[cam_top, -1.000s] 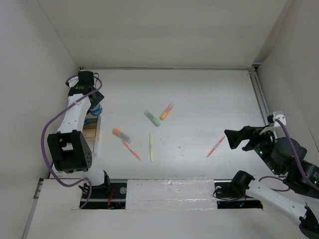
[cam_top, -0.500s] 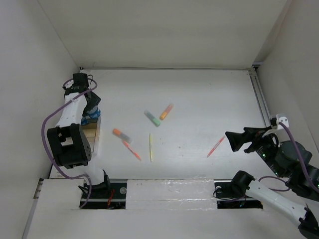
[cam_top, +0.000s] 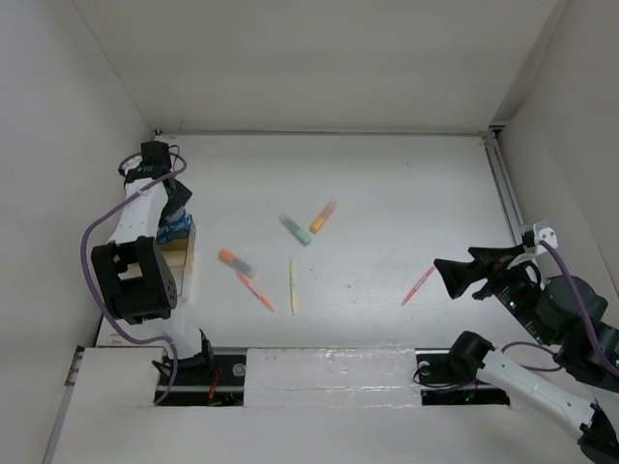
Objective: Sort the stationery into containers
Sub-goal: Place the stationery into the container
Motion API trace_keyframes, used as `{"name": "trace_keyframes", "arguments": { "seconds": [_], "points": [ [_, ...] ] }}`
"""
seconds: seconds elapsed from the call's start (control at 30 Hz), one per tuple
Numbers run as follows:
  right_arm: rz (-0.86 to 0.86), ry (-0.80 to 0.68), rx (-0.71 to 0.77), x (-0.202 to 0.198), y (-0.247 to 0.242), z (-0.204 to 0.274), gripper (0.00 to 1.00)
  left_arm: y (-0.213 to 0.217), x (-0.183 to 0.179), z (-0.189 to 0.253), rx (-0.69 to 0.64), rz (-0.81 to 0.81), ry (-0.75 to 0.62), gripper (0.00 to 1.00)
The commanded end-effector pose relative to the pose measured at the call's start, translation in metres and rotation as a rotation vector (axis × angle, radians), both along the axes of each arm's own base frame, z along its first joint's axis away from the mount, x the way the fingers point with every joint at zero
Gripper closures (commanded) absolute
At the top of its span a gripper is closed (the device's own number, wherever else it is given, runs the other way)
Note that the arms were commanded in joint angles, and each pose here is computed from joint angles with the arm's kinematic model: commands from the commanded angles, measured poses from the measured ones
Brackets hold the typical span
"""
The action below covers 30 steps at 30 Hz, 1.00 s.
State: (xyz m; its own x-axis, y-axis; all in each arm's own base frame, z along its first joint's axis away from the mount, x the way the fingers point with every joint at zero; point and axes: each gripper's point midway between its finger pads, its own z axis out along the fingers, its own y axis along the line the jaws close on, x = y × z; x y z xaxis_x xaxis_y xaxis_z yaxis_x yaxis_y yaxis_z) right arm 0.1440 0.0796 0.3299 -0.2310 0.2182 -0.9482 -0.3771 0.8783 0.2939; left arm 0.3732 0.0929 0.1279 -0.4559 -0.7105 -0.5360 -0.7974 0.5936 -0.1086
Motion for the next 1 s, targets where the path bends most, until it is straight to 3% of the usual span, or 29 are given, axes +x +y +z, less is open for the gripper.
{"name": "trace_keyframes", "arguments": {
  "seconds": [0.0,0.97],
  "points": [
    [0.035,-0.055,0.043,-0.002,0.006,0.016,0.0,0.009,0.007,0.009,0.022,0.04,-0.025,1.0],
    [0.017,-0.068,0.055,-0.003,0.0,0.019,0.0,0.016,-0.005,-0.002,0.061,0.072,0.009,1.0]
  ]
}}
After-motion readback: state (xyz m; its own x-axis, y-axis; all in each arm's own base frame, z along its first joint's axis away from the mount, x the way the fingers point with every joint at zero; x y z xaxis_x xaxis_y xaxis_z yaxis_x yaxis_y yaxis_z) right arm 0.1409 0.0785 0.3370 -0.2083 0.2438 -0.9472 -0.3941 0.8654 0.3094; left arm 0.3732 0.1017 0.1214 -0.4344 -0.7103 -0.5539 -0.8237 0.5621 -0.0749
